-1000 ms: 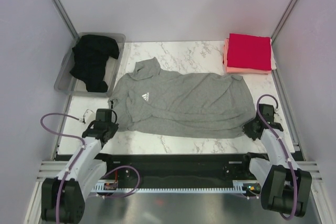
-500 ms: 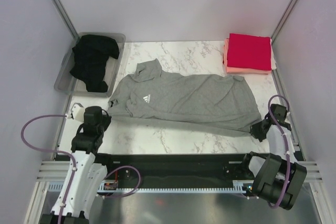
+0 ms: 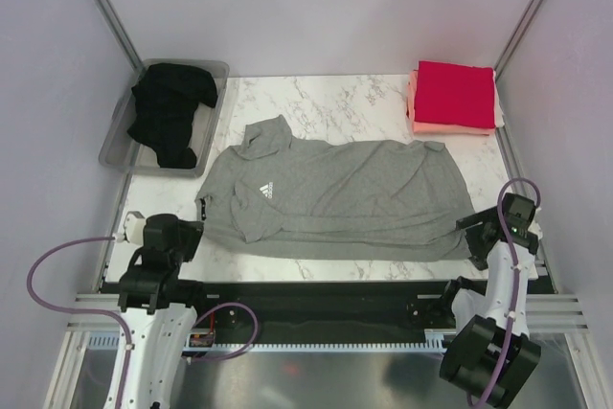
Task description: Fold and stack the t-shirts
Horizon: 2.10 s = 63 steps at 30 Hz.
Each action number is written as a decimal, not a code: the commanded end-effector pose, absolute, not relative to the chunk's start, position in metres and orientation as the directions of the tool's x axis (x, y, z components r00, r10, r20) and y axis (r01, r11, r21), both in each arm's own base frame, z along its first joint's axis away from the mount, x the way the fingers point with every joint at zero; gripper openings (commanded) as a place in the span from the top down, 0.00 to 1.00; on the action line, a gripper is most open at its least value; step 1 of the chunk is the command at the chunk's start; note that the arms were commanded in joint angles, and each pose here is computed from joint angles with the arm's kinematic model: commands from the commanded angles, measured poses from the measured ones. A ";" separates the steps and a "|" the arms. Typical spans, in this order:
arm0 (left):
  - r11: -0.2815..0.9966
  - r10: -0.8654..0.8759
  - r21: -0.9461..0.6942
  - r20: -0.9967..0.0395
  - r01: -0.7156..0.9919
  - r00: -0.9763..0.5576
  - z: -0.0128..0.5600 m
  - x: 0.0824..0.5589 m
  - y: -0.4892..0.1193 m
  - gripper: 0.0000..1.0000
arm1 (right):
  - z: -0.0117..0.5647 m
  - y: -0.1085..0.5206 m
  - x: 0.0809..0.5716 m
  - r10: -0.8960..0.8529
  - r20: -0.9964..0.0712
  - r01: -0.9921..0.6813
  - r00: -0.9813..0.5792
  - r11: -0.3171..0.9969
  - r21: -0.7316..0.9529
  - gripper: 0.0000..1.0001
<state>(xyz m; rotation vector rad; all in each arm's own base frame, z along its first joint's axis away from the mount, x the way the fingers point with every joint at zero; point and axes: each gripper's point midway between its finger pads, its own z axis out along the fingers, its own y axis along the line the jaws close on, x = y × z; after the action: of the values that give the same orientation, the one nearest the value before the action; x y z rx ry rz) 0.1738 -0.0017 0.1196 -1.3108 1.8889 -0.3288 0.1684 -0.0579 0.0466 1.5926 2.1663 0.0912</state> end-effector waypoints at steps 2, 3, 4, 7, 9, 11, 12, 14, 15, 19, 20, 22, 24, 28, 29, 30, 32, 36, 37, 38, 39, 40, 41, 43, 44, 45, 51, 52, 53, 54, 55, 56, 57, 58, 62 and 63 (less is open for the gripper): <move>0.391 -0.911 -0.728 -0.394 -0.564 -0.123 0.173 0.163 -0.016 0.41 | 0.071 -0.059 0.174 0.922 -0.324 0.875 -0.210 0.325 0.358 0.07; 0.431 -0.893 -0.770 -0.440 -0.470 -0.098 0.210 0.170 -0.015 0.28 | 0.077 -0.060 0.177 0.918 -0.334 0.869 -0.214 0.335 0.364 0.04; 0.498 -0.855 -0.746 -0.508 -0.442 -0.106 0.222 0.171 -0.011 0.23 | 0.093 -0.066 0.183 0.906 -0.369 0.857 -0.208 0.350 0.377 0.02; 0.619 -0.764 -0.662 -0.633 -0.422 -0.128 0.254 0.192 -0.002 0.18 | 0.125 -0.075 0.194 0.881 -0.435 0.828 -0.185 0.378 0.414 0.02; 0.692 -0.713 -0.611 -0.660 -0.383 -0.235 0.253 0.221 -0.015 0.17 | 0.137 -0.079 0.205 0.863 -0.472 0.795 -0.182 0.411 0.445 0.02; 0.726 -0.687 -0.624 -0.674 -0.288 -0.272 0.262 0.255 -0.031 0.18 | 0.143 -0.081 0.215 0.848 -0.495 0.768 -0.192 0.443 0.462 0.02; 0.751 -0.661 -0.584 -0.671 -0.309 -0.337 0.247 0.277 -0.035 0.19 | 0.144 -0.082 0.218 0.834 -0.510 0.751 -0.209 0.471 0.463 0.02; 0.780 -0.625 -0.566 -0.695 -0.265 -0.356 0.250 0.310 -0.041 0.21 | 0.146 -0.081 0.227 0.816 -0.528 0.719 -0.235 0.511 0.470 0.03; 0.806 -0.591 -0.539 -0.720 -0.242 -0.364 0.255 0.329 -0.042 0.22 | 0.148 -0.078 0.232 0.807 -0.534 0.700 -0.253 0.534 0.475 0.03; 0.871 -0.489 -0.437 -0.727 -0.225 -0.482 0.214 0.417 -0.053 0.26 | 0.157 -0.075 0.250 0.781 -0.554 0.643 -0.289 0.587 0.492 0.02; 0.879 -0.474 -0.438 -0.753 -0.190 -0.455 0.230 0.441 -0.057 0.27 | 0.162 -0.075 0.255 0.767 -0.572 0.625 -0.290 0.605 0.494 0.03; 0.900 -0.430 -0.390 -0.725 -0.194 -0.538 0.189 0.475 -0.062 0.27 | 0.173 -0.078 0.260 0.741 -0.609 0.606 -0.282 0.630 0.486 0.02; 0.917 -0.388 -0.370 -0.740 -0.148 -0.550 0.189 0.502 -0.069 0.27 | 0.180 -0.076 0.266 0.721 -0.631 0.585 -0.288 0.654 0.480 0.02; 0.938 -0.333 -0.317 -0.720 -0.138 -0.609 0.144 0.537 -0.079 0.27 | 0.180 -0.076 0.274 0.691 -0.654 0.569 -0.307 0.685 0.456 0.02; 0.942 -0.321 -0.308 -0.724 -0.129 -0.610 0.140 0.547 -0.080 0.27 | 0.178 -0.077 0.275 0.684 -0.659 0.568 -0.313 0.691 0.448 0.02; 0.949 -0.300 -0.286 -0.706 -0.130 -0.642 0.117 0.551 -0.081 0.27 | 0.175 -0.076 0.275 0.684 -0.657 0.568 -0.318 0.692 0.445 0.02; 0.957 -0.281 -0.256 -0.706 -0.135 -0.650 0.104 0.560 -0.080 0.27 | 0.177 -0.073 0.278 0.677 -0.662 0.546 -0.321 0.704 0.454 0.02; 0.964 -0.257 -0.233 -0.682 -0.130 -0.685 0.073 0.567 -0.083 0.27 | 0.184 -0.069 0.282 0.664 -0.678 0.517 -0.315 0.719 0.464 0.02; 0.964 -0.259 -0.230 -0.669 -0.137 -0.697 0.061 0.568 -0.083 0.27 | 0.185 -0.070 0.283 0.662 -0.680 0.515 -0.315 0.721 0.463 0.02; 0.963 -0.258 -0.233 -0.670 -0.133 -0.696 0.061 0.571 -0.085 0.27 | 0.184 -0.069 0.284 0.660 -0.681 0.512 -0.318 0.724 0.462 0.02; 0.962 -0.262 -0.240 -0.666 -0.132 -0.698 0.059 0.573 -0.086 0.27 | 0.182 -0.068 0.286 0.656 -0.680 0.508 -0.327 0.729 0.459 0.02; 0.961 -0.263 -0.243 -0.657 -0.131 -0.706 0.052 0.573 -0.088 0.28 | 0.181 -0.068 0.287 0.653 -0.682 0.507 -0.329 0.731 0.456 0.02; 0.961 -0.264 -0.246 -0.658 -0.130 -0.705 0.052 0.574 -0.090 0.36 | 0.183 -0.067 0.289 0.647 -0.686 0.498 -0.334 0.739 0.454 0.02; 0.954 -0.264 -0.282 -0.645 -0.097 -0.717 0.053 0.574 -0.103 0.76 | 0.181 -0.065 0.299 0.627 -0.692 0.483 -0.357 0.758 0.438 0.02; 0.954 -0.264 -0.284 -0.646 -0.095 -0.717 0.060 0.574 -0.106 0.98 | 0.180 -0.059 0.304 0.614 -0.691 0.469 -0.381 0.773 0.427 0.02; 0.953 -0.271 -0.285 -0.645 -0.105 -0.714 0.068 0.573 -0.108 0.98 | 0.179 -0.058 0.314 0.610 -0.681 0.469 -0.405 0.778 0.418 0.02; 0.938 -0.322 -0.318 -0.663 -0.135 -0.675 0.134 0.538 -0.110 0.98 | 0.185 -0.034 0.375 0.535 -0.716 0.392 -0.449 0.838 0.380 0.02; 0.937 -0.324 -0.325 -0.662 -0.130 -0.676 0.139 0.532 -0.110 0.98 | 0.182 -0.034 0.384 0.533 -0.720 0.387 -0.445 0.839 0.382 0.02; 0.933 -0.328 -0.337 -0.655 -0.126 -0.680 0.142 0.521 -0.111 0.98 | 0.181 -0.032 0.394 0.525 -0.722 0.378 -0.450 0.845 0.379 0.05; 0.930 -0.331 -0.346 -0.651 -0.120 -0.684 0.144 0.516 -0.112 0.98 | 0.162 -0.037 0.402 0.525 -0.707 0.408 -0.474 0.842 0.353 0.07; 0.924 -0.334 -0.369 -0.639 -0.105 -0.693 0.146 0.510 -0.117 0.98 | 0.160 -0.036 0.412 0.515 -0.716 0.399 -0.471 0.848 0.348 0.09; 0.920 -0.340 -0.375 -0.622 -0.113 -0.705 0.139 0.503 -0.117 0.98 | 0.155 -0.037 0.420 0.503 -0.720 0.398 -0.478 0.855 0.333 0.11; 0.917 -0.343 -0.387 -0.633 -0.100 -0.694 0.147 0.501 -0.119 0.98 | 0.143 -0.039 0.430 0.501 -0.709 0.410 -0.496 0.855 0.317 0.15; 0.914 -0.342 -0.396 -0.626 -0.093 -0.700 0.147 0.498 -0.121 0.98 | 0.139 -0.039 0.437 0.497 -0.707 0.407 -0.503 0.858 0.314 0.17; 0.911 -0.337 -0.407 -0.634 -0.070 -0.696 0.156 0.496 -0.123 0.98 | 0.124 -0.035 0.464 0.475 -0.710 0.388 -0.519 0.872 0.300 0.25; 0.912 -0.336 -0.405 -0.635 -0.070 -0.696 0.156 0.496 -0.123 0.98 | 0.122 -0.034 0.468 0.464 -0.714 0.381 -0.524 0.878 0.290 0.26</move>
<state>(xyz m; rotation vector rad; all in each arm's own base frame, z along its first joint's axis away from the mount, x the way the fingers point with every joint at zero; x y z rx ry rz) 0.4996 -0.1179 0.1487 -0.2797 2.3253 -0.4013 0.4345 -0.0323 0.0944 0.6825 2.2868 0.1430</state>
